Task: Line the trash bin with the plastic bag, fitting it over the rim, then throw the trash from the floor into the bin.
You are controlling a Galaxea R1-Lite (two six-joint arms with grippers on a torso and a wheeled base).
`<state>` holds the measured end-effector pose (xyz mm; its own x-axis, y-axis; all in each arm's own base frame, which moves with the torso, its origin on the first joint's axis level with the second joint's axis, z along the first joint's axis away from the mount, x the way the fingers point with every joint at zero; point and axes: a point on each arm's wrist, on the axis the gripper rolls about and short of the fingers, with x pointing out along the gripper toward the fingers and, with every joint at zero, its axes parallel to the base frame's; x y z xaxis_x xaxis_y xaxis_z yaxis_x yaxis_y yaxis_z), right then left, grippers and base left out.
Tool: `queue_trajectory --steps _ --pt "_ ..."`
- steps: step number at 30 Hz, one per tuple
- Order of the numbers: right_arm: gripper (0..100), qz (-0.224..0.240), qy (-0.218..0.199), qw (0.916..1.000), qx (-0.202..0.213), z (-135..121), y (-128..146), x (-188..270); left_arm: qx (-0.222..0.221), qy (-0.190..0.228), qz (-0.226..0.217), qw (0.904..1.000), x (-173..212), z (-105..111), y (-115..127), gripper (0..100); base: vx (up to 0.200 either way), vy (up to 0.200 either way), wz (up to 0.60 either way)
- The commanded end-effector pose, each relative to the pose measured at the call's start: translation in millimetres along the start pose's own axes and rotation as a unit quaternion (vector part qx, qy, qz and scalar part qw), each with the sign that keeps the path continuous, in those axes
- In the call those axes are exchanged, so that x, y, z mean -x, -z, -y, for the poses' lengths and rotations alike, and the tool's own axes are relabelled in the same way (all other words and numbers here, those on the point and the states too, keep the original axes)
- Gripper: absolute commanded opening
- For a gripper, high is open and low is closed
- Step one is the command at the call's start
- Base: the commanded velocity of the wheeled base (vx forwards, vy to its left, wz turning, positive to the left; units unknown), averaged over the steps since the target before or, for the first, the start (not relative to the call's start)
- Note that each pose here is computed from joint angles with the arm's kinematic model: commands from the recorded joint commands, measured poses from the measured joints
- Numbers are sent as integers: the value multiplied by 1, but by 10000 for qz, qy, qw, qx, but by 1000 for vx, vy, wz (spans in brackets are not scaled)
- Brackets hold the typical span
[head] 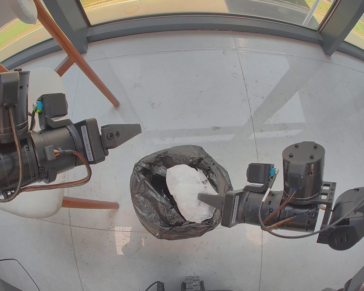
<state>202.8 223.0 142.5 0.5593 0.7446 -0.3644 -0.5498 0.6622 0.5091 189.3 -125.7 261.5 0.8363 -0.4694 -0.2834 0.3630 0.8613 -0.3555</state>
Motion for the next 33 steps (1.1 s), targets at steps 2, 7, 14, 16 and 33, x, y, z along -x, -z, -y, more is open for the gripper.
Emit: queue_trajectory --steps 2,7,14,16,33 --pt "100 -95 19 10000 6 1 2 -17 13 6 47 10000 4 0 0 100 0 0 0" --pt "100 -17 170 9998 -48 7 1 -11 18 27 154 9999 10 0 -4 100 0 0 0" --pt "100 1048 872 9900 -353 43 -39 49 127 -37 595 9981 41 -3 -12 100 0 0 0" --pt "100 1388 1154 9826 -440 56 -46 74 210 -403 812 9957 48 -14 -14 100 0 0 0" --pt "100 3352 3237 8847 -144 74 54 245 536 -2319 1543 9589 138 -75 70 100 0 0 0"
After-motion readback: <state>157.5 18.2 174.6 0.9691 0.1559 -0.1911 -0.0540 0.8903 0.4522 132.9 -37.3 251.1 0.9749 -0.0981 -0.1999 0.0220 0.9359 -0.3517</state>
